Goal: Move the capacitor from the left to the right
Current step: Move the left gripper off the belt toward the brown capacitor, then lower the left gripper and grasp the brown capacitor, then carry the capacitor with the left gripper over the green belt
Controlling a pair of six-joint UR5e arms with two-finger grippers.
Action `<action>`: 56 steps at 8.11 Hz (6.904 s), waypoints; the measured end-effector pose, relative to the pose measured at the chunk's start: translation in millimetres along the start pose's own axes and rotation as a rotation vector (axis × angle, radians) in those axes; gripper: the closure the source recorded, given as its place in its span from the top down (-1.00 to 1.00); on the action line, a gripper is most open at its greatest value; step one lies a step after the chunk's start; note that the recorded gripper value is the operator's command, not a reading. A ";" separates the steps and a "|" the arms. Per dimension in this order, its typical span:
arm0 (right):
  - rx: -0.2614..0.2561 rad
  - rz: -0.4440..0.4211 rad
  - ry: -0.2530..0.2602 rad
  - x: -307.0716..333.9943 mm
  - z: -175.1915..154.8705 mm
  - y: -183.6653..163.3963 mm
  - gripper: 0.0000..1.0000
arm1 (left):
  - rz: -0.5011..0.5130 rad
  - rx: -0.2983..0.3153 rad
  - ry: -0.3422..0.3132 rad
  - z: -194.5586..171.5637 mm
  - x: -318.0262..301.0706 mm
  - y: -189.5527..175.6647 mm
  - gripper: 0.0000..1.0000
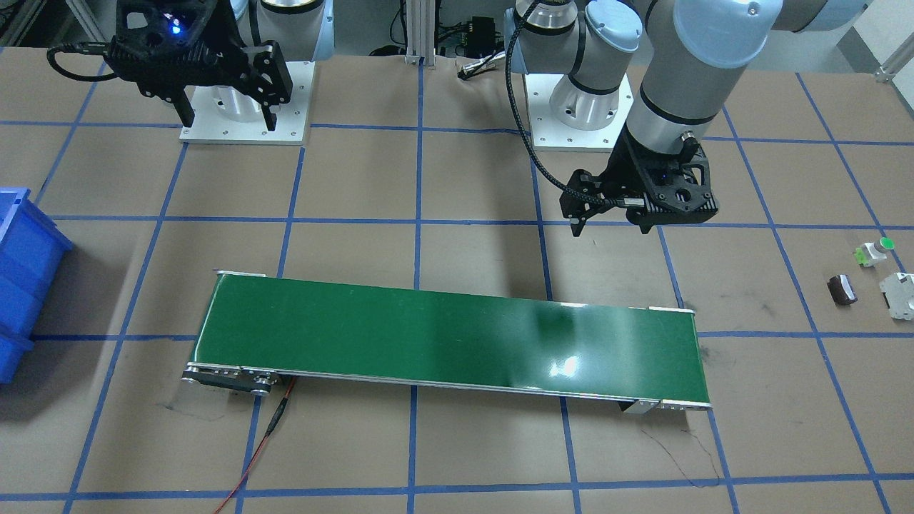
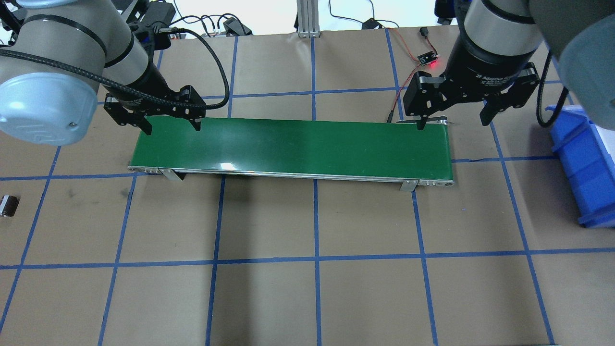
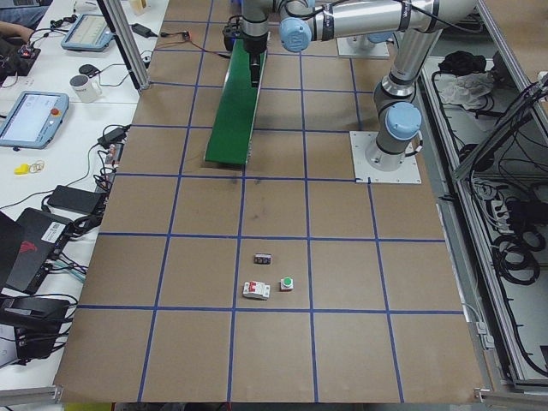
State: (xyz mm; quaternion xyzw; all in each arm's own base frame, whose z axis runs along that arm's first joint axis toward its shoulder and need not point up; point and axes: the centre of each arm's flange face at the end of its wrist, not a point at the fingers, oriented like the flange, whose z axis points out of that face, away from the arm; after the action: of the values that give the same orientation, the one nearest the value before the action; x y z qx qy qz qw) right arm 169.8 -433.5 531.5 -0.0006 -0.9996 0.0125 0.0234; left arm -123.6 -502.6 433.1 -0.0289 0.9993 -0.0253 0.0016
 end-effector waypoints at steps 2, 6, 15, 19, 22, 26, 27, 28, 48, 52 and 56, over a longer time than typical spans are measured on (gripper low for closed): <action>0.000 0.000 0.000 0.0 0.0 0.0 1.00 | 0.001 0.002 -0.001 -0.9 -0.3 1.9 1.00; -0.002 -0.003 0.000 -1.2 1.0 0.1 1.00 | 0.074 0.020 -0.012 -13.7 -48.2 -5.2 1.00; -0.008 -0.002 -0.003 -1.9 3.6 0.4 1.00 | 0.025 0.029 -0.066 55.1 -434.8 6.7 1.00; -0.008 -0.002 -0.004 -2.0 3.6 0.5 1.00 | -0.058 -0.006 -0.040 154.7 -529.8 17.6 1.00; -0.008 -0.002 -0.005 -2.1 3.6 0.4 1.00 | -0.071 -0.037 -0.012 197.8 -542.3 17.3 1.00; -0.008 -0.002 -0.005 -2.1 3.6 0.5 1.00 | -0.064 -0.051 0.002 233.0 -549.0 14.0 1.00; -0.008 -0.002 -0.005 -2.1 3.6 0.5 1.00 | -0.061 -0.058 0.009 239.0 -548.8 14.6 0.77; -0.007 -0.002 -0.003 -1.9 3.4 0.6 1.00 | -0.059 -0.065 0.016 245.2 -549.2 14.7 0.55; -0.008 -0.003 -0.001 -1.7 3.6 0.4 1.00 | 0.193 0.140 -0.021 111.6 -182.1 -108.8 -1.00; -0.007 -0.002 -0.001 -1.6 3.4 0.6 1.00 | 0.103 0.043 0.018 159.7 -172.2 -113.9 -1.00; -0.007 -0.002 -0.001 -1.6 3.3 0.7 1.00 | 0.042 -0.016 0.038 187.9 -169.5 -115.4 0.86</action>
State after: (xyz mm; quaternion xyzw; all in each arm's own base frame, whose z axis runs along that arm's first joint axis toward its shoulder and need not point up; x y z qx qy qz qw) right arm 171.3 -432.9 528.1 0.0002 -0.9997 0.0091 0.0229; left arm 53.2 -617.3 251.6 -0.0076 0.9997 -0.0178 -0.0172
